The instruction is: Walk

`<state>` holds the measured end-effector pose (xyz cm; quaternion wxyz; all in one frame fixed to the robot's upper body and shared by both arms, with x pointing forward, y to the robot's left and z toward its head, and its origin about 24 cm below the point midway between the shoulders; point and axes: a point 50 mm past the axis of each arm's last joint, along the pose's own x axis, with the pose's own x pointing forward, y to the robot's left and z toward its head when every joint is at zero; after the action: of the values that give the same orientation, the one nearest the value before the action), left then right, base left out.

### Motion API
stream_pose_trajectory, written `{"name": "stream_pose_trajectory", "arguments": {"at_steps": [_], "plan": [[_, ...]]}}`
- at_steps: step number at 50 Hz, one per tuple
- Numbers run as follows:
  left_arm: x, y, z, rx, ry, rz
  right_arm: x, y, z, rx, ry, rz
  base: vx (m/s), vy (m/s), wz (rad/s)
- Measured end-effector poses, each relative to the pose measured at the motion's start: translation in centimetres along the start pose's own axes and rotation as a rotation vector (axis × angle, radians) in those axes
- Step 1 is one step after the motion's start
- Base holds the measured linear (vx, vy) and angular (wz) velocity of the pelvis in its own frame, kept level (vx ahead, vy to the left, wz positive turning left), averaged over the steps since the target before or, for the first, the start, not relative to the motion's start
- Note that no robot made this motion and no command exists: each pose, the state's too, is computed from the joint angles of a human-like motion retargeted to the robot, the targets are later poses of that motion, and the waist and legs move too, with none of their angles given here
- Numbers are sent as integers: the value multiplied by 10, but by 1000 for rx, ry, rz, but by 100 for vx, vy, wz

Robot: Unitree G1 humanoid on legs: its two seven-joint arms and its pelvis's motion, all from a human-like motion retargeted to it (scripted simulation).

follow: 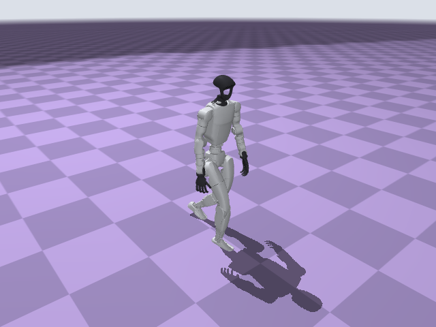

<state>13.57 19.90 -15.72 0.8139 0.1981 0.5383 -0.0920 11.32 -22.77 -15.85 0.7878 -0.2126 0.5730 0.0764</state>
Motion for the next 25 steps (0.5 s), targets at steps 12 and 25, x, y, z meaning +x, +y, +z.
{"name": "stream_pose_trajectory", "arguments": {"at_steps": [12,25], "plan": [[-1,3,6,38,-33,3,-6,-50,61,42,-197,-195,38,-3,-53],[-1,2,-2,11,10,7,-2,-18,65,22,-210,-55,34,-1,-35]]}}
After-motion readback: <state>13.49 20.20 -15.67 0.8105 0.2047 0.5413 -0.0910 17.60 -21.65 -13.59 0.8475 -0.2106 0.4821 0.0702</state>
